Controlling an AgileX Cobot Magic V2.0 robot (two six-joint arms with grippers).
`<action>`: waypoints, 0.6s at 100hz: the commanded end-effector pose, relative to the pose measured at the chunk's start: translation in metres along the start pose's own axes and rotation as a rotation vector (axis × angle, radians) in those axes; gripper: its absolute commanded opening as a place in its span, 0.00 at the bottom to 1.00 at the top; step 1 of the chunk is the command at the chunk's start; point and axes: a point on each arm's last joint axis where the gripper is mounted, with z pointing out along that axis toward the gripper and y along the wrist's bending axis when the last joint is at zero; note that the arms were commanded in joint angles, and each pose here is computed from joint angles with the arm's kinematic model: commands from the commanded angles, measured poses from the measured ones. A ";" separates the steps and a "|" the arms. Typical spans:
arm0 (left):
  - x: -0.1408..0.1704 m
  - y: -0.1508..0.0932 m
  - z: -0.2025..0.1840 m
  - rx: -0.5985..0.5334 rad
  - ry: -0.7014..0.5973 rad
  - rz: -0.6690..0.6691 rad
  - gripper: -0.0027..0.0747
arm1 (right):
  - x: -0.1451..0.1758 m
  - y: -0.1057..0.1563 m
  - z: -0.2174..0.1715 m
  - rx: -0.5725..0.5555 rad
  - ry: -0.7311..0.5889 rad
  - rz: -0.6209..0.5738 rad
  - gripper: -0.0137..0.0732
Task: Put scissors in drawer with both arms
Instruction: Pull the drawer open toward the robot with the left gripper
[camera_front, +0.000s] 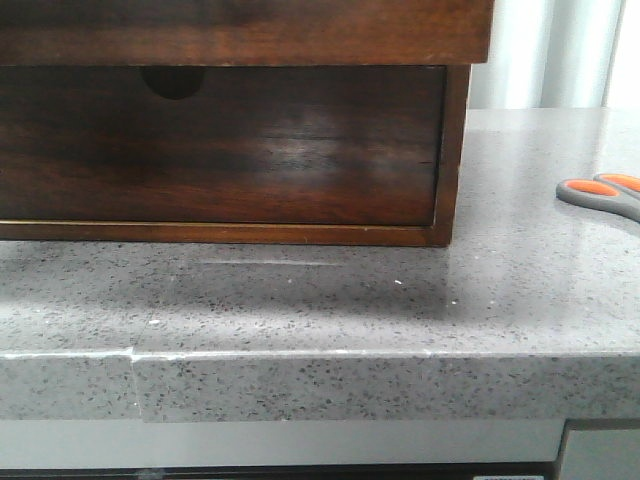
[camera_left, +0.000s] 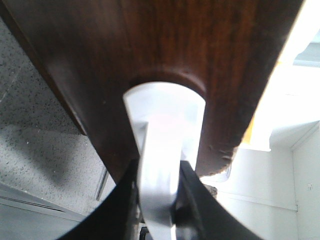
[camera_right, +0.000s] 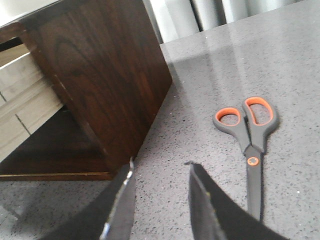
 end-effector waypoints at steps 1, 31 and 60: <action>0.011 -0.021 -0.013 0.075 0.061 0.106 0.01 | -0.014 0.002 -0.001 0.005 -0.055 0.012 0.41; 0.012 -0.020 -0.013 0.060 0.068 0.124 0.01 | -0.014 0.002 -0.001 0.004 -0.055 0.012 0.41; 0.009 -0.021 -0.013 0.074 0.037 0.122 0.48 | -0.014 0.002 -0.001 0.004 -0.055 0.012 0.41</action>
